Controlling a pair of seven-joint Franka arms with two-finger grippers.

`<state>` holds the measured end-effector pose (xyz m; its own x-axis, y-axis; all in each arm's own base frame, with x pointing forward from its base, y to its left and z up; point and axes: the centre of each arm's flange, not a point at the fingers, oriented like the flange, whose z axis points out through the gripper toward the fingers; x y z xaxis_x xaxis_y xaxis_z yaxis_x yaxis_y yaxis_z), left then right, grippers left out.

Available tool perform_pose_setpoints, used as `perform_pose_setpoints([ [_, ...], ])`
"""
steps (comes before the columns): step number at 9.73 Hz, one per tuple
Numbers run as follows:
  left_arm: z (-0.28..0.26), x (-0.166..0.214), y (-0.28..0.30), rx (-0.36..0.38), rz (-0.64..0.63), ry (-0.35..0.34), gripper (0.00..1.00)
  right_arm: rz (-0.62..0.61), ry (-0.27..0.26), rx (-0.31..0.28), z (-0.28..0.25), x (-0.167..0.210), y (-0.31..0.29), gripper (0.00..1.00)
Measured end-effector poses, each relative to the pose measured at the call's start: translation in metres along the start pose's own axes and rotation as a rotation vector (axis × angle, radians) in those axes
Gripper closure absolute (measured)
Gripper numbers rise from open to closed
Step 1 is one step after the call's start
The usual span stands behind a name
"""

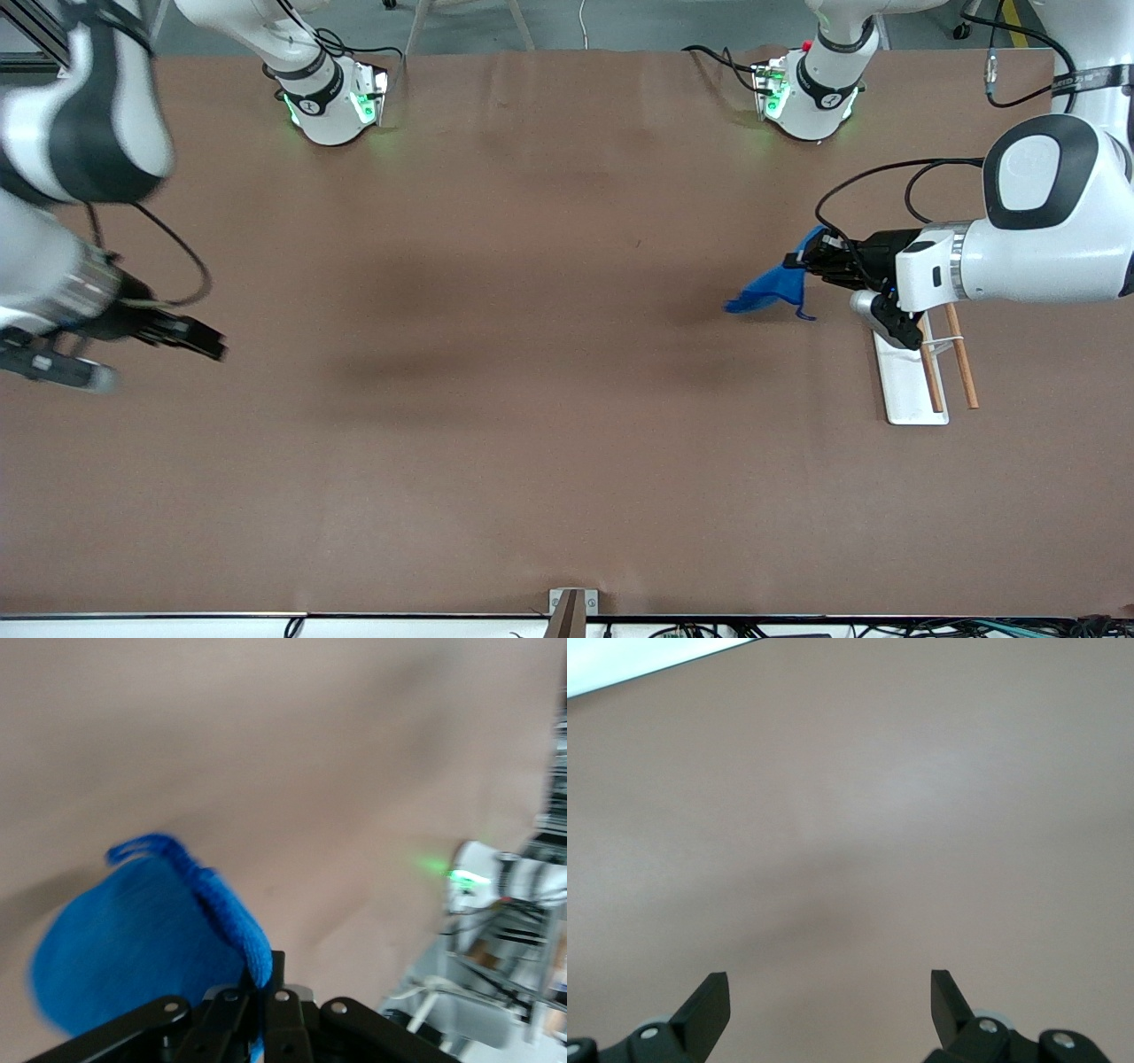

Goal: Right arm passes towel to left arm to hang
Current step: 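Lower the towel over the wooden dowels with the left gripper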

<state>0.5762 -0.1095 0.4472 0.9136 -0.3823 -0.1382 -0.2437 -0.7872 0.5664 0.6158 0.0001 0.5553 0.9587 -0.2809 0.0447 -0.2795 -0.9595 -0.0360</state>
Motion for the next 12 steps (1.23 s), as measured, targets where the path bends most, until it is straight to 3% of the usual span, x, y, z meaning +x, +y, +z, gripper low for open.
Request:
perform_pose_setpoints([
  [4, -0.036, -0.011, -0.034, 0.259, -0.059, 0.035, 0.96, -0.004, 0.006, -0.045, -0.097, -0.045, 0.068, 0.0],
  [6, -0.051, -0.017, -0.06, 0.29, -0.109, 0.074, 0.96, -0.03, 0.026, -0.041, -0.124, -0.05, 0.072, 0.0],
  [12, -0.093, -0.055, -0.19, 0.337, -0.339, 0.2, 0.96, -0.056, 0.017, -0.046, -0.117, -0.049, 0.059, 0.0],
])
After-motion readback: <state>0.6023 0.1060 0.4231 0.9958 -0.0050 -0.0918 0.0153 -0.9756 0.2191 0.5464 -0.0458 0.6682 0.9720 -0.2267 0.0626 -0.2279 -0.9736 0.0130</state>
